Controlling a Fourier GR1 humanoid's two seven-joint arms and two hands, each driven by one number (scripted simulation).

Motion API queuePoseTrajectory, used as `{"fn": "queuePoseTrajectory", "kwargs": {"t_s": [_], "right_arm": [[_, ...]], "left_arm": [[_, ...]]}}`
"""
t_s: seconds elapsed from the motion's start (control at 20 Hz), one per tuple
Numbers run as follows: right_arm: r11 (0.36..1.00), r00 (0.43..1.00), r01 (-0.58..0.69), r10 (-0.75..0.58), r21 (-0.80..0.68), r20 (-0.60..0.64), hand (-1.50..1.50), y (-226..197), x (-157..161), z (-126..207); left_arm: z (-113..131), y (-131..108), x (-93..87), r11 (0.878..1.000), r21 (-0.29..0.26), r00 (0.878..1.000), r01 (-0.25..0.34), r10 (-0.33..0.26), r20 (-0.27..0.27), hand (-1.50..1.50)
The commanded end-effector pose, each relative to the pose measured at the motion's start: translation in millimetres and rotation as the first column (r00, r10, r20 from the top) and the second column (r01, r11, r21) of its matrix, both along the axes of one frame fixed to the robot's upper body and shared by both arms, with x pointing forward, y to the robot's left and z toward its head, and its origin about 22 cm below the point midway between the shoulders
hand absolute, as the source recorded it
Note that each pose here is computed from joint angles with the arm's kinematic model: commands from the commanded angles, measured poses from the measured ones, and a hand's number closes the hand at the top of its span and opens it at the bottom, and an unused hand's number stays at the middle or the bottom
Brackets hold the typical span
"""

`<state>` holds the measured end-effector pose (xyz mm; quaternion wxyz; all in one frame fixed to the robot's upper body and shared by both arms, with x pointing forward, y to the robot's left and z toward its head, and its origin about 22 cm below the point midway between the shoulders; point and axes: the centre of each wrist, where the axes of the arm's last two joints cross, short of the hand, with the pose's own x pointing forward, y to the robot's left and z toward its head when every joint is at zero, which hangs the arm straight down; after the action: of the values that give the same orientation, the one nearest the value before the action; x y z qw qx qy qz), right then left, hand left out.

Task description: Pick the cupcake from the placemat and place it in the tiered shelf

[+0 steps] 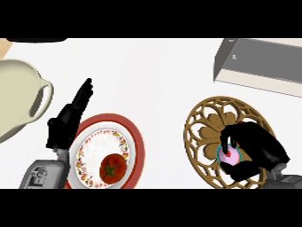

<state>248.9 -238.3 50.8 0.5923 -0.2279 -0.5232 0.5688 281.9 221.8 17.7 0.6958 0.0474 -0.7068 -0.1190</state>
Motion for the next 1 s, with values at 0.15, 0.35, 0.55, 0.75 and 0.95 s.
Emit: {"fn": "queuePoseTrajectory", "kwargs": {"t_s": [0.15, 0.35, 0.55, 0.75, 0.95], "right_arm": [[0.866, 0.866, 0.5, -0.5, -0.014, 0.002, 1.5, 63, 18, -13], [0.824, 0.823, 0.565, -0.567, 0.043, 0.042, 1.5, 114, 25, 7], [0.762, 0.773, 0.591, -0.629, 0.265, 0.082, 1.5, 133, 32, 9], [0.701, 0.741, 0.525, -0.656, 0.483, 0.146, 1.5, 145, 30, 54], [0.685, 0.688, 0.513, -0.689, 0.517, 0.23, 1.5, 157, 22, 94]], "left_arm": [[-2, -3, 6.6, 1.0, -0.004, 1.0, 0.008, -0.008, 0.003, 0.0], [-3, -9, 3.7, 1.0, 0.019, 1.0, 0.022, -0.022, 0.006, 0.0], [-8, -4, -1.5, 1.0, -0.001, 1.0, 0.029, -0.029, -0.005, 0.0], [-7, -3, 1.7, 1.0, 0.014, 1.0, -0.005, 0.005, -0.007, 0.0], [-10, 5, 9.5, 1.0, 0.005, 1.0, -0.006, 0.006, 0.009, 0.0]]}}
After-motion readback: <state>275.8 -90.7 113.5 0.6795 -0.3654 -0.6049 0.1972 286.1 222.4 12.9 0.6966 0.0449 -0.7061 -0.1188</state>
